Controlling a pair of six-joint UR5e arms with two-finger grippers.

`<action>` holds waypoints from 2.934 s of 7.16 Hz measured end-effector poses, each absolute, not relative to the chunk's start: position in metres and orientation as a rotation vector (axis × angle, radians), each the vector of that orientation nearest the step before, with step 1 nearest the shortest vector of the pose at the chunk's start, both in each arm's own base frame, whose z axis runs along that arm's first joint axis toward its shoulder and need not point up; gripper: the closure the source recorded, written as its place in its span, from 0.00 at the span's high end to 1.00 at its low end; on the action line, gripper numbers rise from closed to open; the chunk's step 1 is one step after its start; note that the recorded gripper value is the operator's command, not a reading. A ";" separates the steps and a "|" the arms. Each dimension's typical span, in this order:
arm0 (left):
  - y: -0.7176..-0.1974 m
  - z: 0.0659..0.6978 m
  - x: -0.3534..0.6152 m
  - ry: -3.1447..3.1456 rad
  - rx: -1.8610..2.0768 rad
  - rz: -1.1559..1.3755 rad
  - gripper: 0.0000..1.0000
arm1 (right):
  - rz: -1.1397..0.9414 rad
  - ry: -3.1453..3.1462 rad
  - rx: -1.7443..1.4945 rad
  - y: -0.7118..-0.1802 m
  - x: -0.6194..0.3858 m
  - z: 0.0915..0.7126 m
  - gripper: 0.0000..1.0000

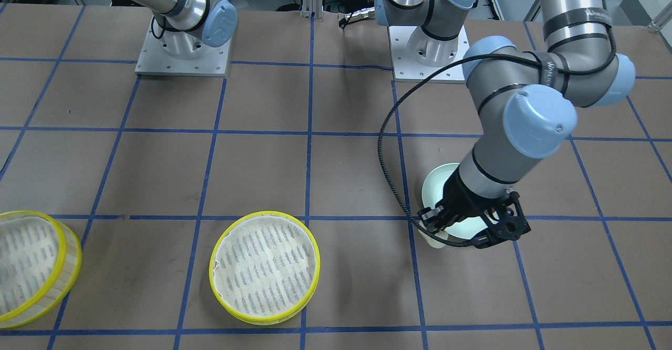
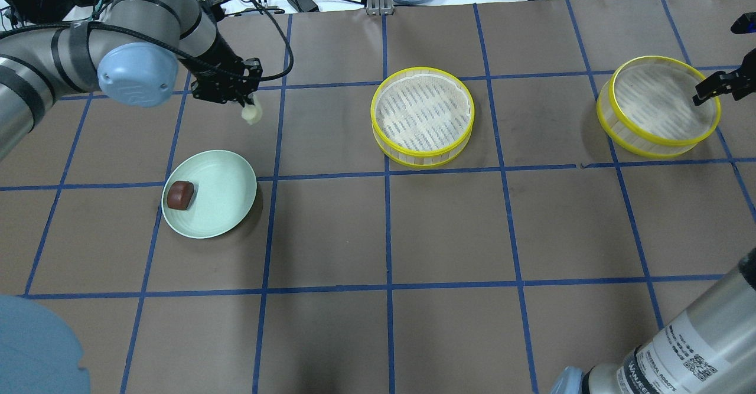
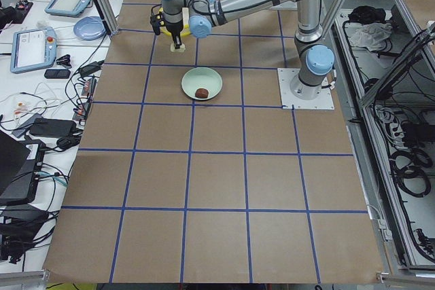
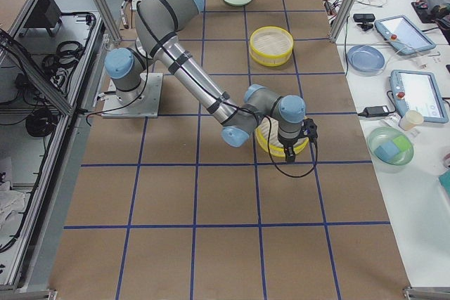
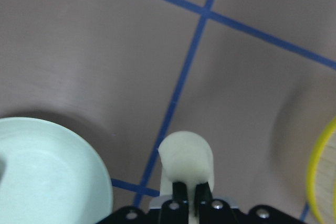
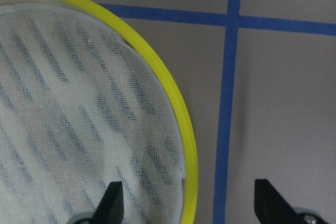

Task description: Stack buns with steamer

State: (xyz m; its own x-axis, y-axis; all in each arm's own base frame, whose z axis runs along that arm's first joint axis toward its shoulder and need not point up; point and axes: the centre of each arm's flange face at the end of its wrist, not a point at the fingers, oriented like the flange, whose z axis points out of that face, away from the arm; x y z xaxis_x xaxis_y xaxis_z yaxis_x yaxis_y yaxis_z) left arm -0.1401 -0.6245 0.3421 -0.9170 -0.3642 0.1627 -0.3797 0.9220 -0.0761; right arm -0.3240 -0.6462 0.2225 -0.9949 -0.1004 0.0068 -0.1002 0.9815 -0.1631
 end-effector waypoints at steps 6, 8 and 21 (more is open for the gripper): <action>-0.633 0.292 -0.298 -2.606 0.529 0.245 0.00 | -0.249 3.103 -0.214 -0.647 -0.329 0.215 0.05; -0.631 0.255 -0.318 -2.626 0.512 0.191 0.06 | -0.250 3.104 -0.240 -0.646 -0.330 0.216 0.00; -0.637 0.278 -0.275 -2.824 0.476 0.166 1.00 | -0.219 3.122 0.009 -0.648 -0.086 0.375 0.00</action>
State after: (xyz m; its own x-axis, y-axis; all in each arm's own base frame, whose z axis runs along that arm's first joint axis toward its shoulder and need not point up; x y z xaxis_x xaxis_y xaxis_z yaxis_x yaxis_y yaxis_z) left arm -0.2748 -0.6372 0.2784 -0.9090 -0.3051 0.2839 -0.3362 0.9394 -0.0671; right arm -0.0860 -0.6481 0.3751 -0.9999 0.0052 -0.0125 0.0069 0.9902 -0.1393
